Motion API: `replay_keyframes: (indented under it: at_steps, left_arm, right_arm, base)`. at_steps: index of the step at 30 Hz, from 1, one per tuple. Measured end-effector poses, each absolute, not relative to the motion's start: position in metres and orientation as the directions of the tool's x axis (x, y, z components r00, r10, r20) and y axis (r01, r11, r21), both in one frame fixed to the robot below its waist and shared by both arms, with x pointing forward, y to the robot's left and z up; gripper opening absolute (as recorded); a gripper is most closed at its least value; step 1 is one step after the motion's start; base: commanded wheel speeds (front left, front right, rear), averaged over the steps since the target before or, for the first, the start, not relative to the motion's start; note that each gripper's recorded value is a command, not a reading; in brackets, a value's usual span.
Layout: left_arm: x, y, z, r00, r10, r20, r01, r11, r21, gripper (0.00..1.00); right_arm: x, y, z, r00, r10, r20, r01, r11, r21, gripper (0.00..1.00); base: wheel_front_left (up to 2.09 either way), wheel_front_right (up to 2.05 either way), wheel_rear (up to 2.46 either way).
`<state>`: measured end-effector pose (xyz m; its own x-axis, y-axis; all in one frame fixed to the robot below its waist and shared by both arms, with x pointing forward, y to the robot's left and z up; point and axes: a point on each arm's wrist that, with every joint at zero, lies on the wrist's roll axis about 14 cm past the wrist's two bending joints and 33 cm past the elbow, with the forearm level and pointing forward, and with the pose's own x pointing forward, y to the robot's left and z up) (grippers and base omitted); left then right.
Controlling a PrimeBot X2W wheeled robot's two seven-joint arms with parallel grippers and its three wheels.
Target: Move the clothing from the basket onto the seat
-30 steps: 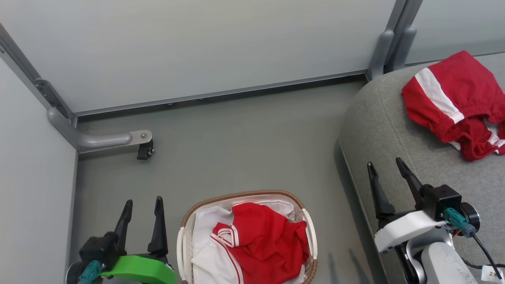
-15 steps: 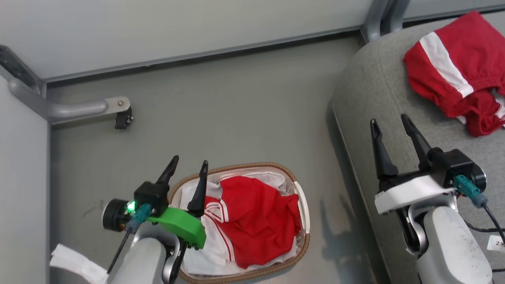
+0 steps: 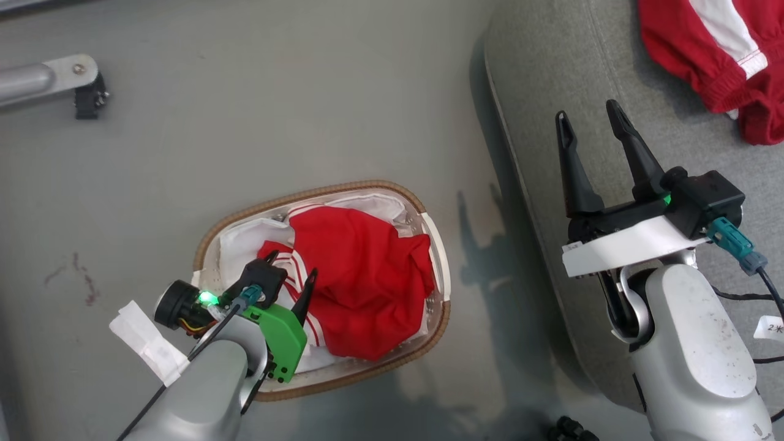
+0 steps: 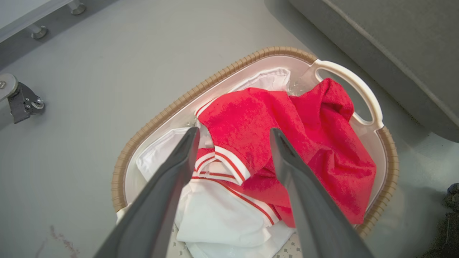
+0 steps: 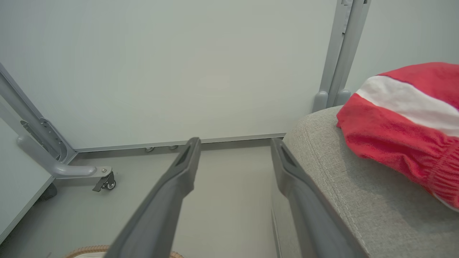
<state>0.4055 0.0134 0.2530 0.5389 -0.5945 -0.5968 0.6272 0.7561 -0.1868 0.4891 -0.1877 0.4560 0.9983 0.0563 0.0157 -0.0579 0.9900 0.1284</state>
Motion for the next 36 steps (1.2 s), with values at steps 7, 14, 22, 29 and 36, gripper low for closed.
replay_keyframes:
  at_steps: [7, 14, 22, 29, 36]
  left_arm:
    - [0.384, 0.002, 0.198, 0.38, -0.615, -0.691, 0.687, 0.687, -0.234, 1.0]
    - [0.384, -0.008, 0.161, 0.292, -0.631, -0.719, 0.753, 0.615, -0.234, 1.0]
    - [0.388, -0.015, 0.128, 0.245, -0.62, -0.745, 0.785, 0.578, -0.223, 1.0]
    - [0.38, -0.023, 0.112, 0.199, -0.625, -0.755, 0.79, 0.559, -0.254, 1.0]
    - [0.375, -0.03, 0.11, 0.176, -0.633, -0.754, 0.795, 0.543, -0.27, 0.34]
  right_arm:
    - [0.493, -0.2, 0.426, 0.998, 0.03, -0.048, -0.023, 0.99, 0.141, 1.0]
    - [0.488, -0.218, 0.404, 0.994, -0.013, -0.107, 0.027, 0.992, 0.126, 1.0]
    - [0.482, -0.235, 0.383, 0.985, -0.053, -0.164, 0.07, 0.992, 0.104, 1.0]
    - [0.48, -0.241, 0.376, 0.98, -0.065, -0.186, 0.083, 0.992, 0.093, 1.0]
    - [0.48, -0.241, 0.374, 0.98, -0.066, -0.189, 0.084, 0.992, 0.092, 1.0]
  base:
    - [0.0, 0.0, 0.0]
    - [0.0, 0.0, 0.0]
    - [0.0, 0.0, 0.0]
    - [0.0, 0.0, 0.0]
    - [0.0, 0.0, 0.0]
